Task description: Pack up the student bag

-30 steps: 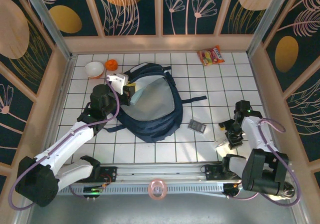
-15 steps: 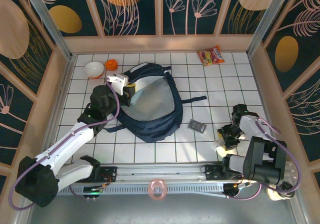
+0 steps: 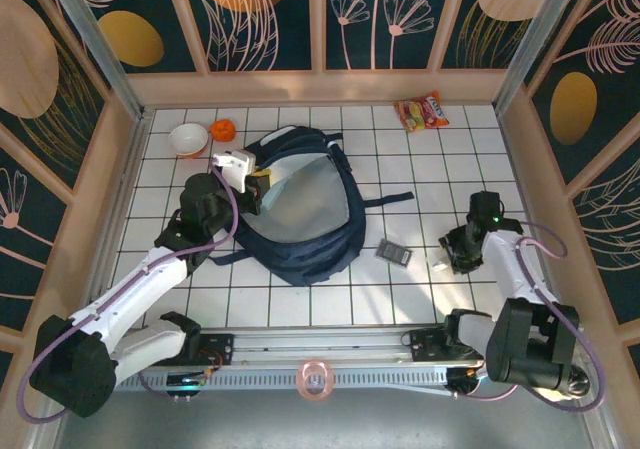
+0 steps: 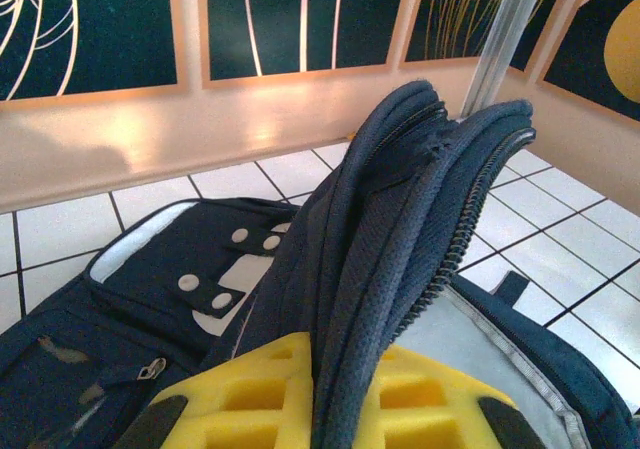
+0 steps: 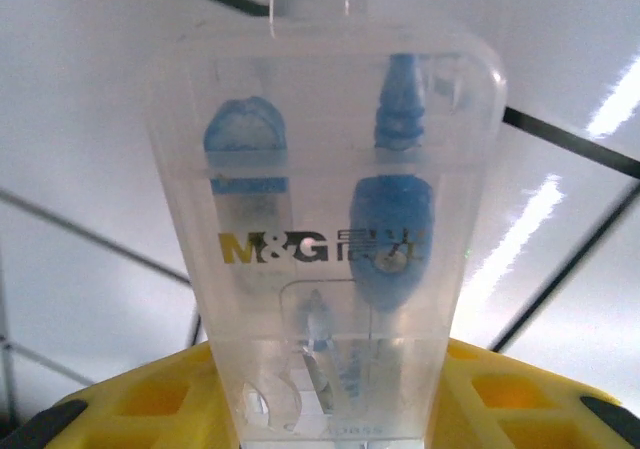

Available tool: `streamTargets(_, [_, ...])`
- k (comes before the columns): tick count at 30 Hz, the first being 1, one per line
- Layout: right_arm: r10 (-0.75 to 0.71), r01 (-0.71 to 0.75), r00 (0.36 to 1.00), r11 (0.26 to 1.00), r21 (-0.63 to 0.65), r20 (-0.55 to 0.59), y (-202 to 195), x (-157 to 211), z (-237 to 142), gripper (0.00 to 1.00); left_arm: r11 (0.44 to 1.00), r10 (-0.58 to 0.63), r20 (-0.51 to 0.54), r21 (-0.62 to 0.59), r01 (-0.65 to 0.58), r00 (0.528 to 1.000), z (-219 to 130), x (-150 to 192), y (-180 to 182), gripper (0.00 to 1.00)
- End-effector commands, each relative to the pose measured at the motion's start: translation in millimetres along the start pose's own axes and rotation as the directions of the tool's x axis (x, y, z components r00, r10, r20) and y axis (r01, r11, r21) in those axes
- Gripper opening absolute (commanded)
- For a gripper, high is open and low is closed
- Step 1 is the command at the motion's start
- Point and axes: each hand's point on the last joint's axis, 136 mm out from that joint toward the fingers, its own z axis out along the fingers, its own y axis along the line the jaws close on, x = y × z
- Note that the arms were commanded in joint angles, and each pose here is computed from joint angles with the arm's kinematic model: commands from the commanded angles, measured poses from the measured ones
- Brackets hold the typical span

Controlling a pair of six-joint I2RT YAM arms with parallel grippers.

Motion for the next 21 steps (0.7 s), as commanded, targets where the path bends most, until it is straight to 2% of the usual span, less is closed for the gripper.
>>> streamTargets(1, [-0.097, 0.104, 0.993, 0.989, -0.105, 0.07, 35.6, -3.0, -14.4, 0.42, 0.999, -0.028, 0.096, 0.018, 0.026, 0.995, -6.3, -26.6, -4.8, 0.08])
streamTargets(7, [-0.304, 0.325, 0.945, 0.915, -0.238, 0.12, 103.1, 27.0, -32.2, 0.41, 0.998, -0.064, 0.079, 0.01, 0.064, 0.995, -6.5, -19.9, -2.5, 0.08])
streamTargets(12, [-0.49, 0.528, 0.849, 0.765, -0.37, 0.198, 165.1, 65.8, -52.8, 0.39, 0.994, -0.108, 0.083, 0.013, 0.107, 0.991, -7.3, -17.9, -2.3, 0.08])
streamTargets(15, [-0.574, 0.627, 0.777, 0.668, -0.402, 0.258, 191.5, 87.0, -66.5, 0.38, 0.99, -0.138, 0.102, 0.003, 0.138, 0.985, -7.9, -19.3, 0.6, 0.09])
streamTargets(18, [-0.623, 0.667, 0.738, 0.613, -0.423, 0.262, 204.4, 107.6, -75.0, 0.38, 0.989, -0.148, 0.096, -0.004, 0.149, 0.984, -6.7, -22.8, 1.4, 0.08])
streamTargets(21, [-0.644, 0.659, 0.732, 0.586, -0.471, 0.222, 210.9, 134.0, -83.0, 0.38, 0.988, -0.155, 0.113, 0.006, 0.155, 0.981, -8.4, -34.2, -1.1, 0.08])
